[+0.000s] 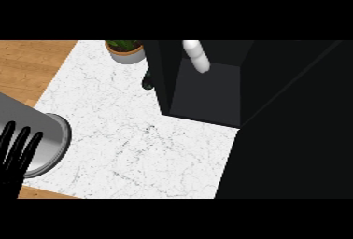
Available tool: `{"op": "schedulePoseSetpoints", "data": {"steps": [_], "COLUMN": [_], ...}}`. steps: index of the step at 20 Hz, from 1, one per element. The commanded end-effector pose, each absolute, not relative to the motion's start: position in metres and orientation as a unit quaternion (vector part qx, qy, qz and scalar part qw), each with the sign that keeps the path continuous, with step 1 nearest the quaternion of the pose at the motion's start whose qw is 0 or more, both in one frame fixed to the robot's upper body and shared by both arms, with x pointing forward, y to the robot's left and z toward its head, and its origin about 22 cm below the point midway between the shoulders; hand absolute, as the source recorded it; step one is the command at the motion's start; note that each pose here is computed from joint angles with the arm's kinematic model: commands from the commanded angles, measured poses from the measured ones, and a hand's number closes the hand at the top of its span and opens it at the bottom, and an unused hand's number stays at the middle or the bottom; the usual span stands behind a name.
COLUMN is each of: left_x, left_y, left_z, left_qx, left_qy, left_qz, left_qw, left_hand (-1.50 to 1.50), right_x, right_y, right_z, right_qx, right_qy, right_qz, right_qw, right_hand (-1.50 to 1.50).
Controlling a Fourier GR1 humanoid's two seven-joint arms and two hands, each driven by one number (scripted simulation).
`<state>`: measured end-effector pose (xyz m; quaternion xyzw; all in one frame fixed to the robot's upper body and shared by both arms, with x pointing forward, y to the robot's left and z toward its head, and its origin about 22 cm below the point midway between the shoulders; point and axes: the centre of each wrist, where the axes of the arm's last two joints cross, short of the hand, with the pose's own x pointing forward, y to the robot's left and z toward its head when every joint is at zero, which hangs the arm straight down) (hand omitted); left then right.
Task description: Pick up the bottled water, place it into the cabinet and close the cabinet
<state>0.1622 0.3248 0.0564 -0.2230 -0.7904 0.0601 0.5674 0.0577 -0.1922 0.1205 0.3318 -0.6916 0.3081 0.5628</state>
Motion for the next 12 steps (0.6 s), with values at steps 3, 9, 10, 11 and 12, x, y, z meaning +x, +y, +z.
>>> {"op": "schedulePoseSetpoints", "data": {"steps": [3,9,10,11,12], "left_x": [0.16,0.165,0.167,0.165,0.167], "left_y": [0.332,0.335,0.336,0.337,0.339], "left_z": [0.058,0.063,0.064,0.062,0.064], "left_qx": [-0.233,-0.237,-0.235,-0.236,-0.235], "left_qy": [-0.785,-0.785,-0.788,-0.787,-0.788], "left_qz": [0.047,0.033,0.031,0.038,0.032], "left_qw": [0.572,0.572,0.568,0.569,0.568], "left_hand": [-1.5,-1.5,-1.5,-1.5,-1.5], "right_x": [0.059,0.074,0.076,0.075,0.077], "right_y": [-0.17,-0.18,-0.178,-0.178,-0.177], "right_z": [0.133,0.141,0.143,0.143,0.142], "right_qx": [0.381,0.344,0.345,0.35,0.353], "right_qy": [-0.678,-0.665,-0.672,-0.668,-0.666], "right_qz": [0.349,0.459,0.455,0.455,0.458], "right_qw": [0.523,0.478,0.472,0.474,0.471], "right_hand": [1.5,1.5,1.5,1.5,1.5]}}
